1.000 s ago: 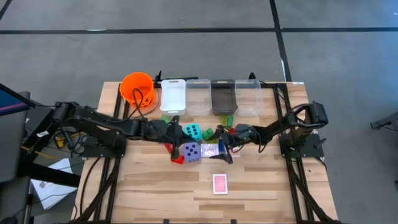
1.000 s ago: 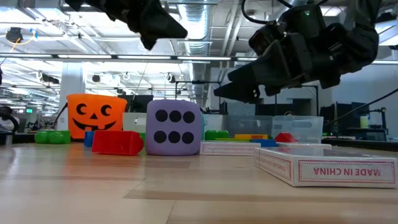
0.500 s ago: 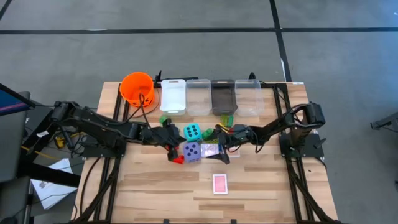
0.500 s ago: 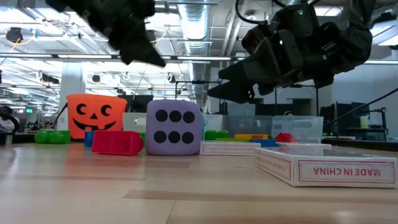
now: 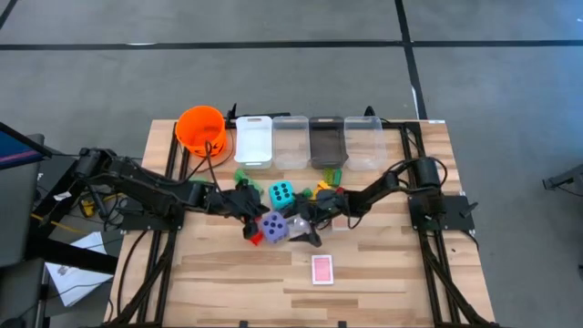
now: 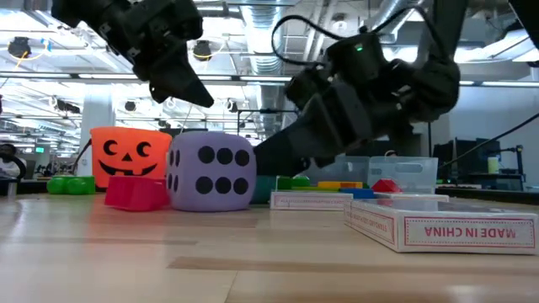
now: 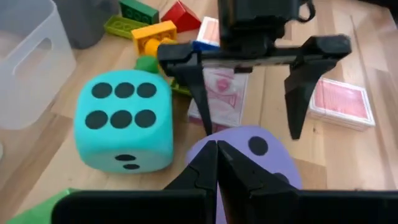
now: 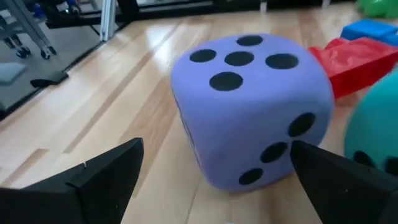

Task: Pick & Place Toys
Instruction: Put the purple dice into the left transparent bin

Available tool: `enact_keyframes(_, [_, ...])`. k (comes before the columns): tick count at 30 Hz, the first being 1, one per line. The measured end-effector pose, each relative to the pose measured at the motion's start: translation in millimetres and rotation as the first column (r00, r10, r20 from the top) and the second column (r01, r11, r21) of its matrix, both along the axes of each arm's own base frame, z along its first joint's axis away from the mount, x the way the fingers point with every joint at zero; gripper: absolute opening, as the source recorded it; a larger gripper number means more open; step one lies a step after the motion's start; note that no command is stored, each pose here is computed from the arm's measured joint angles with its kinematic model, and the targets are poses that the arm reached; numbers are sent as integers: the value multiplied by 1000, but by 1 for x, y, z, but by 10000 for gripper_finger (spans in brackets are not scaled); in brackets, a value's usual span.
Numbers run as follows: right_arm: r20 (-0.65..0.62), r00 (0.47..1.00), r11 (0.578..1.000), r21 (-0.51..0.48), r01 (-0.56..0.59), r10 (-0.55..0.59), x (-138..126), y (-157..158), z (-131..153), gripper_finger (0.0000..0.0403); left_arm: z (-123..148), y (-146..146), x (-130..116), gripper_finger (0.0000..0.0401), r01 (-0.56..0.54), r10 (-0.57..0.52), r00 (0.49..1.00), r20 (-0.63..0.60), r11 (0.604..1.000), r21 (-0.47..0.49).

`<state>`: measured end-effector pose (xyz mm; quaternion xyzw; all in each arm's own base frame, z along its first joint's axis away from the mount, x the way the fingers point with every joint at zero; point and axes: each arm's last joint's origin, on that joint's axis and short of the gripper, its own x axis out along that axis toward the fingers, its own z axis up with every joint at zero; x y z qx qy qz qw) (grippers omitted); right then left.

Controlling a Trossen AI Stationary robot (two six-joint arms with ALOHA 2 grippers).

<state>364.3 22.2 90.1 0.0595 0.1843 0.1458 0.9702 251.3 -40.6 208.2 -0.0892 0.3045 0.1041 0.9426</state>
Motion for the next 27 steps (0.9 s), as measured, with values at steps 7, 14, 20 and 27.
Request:
enact_keyframes(7, [-98, 995, 1000, -22, 6, -8, 12, -5, -3, 400, -4, -7, -6, 0, 61, -64, 995, -71, 997, -51])
enact_keyframes(14, [-113, 993, 1000, -28, 12, -15, 14, -8, -3, 400, -7, -9, -11, 0, 58, -85, 988, -127, 977, -204])
enact_keyframes(20, [-109, 994, 999, -31, 15, -18, 14, -10, -3, 400, -13, -12, -9, 0, 58, -93, 984, -154, 974, -220])
enact_keyframes(27, [-88, 996, 998, -59, 8, -13, 14, -11, -2, 400, -31, -15, 0, 0, 66, -122, 968, -221, 967, -244])
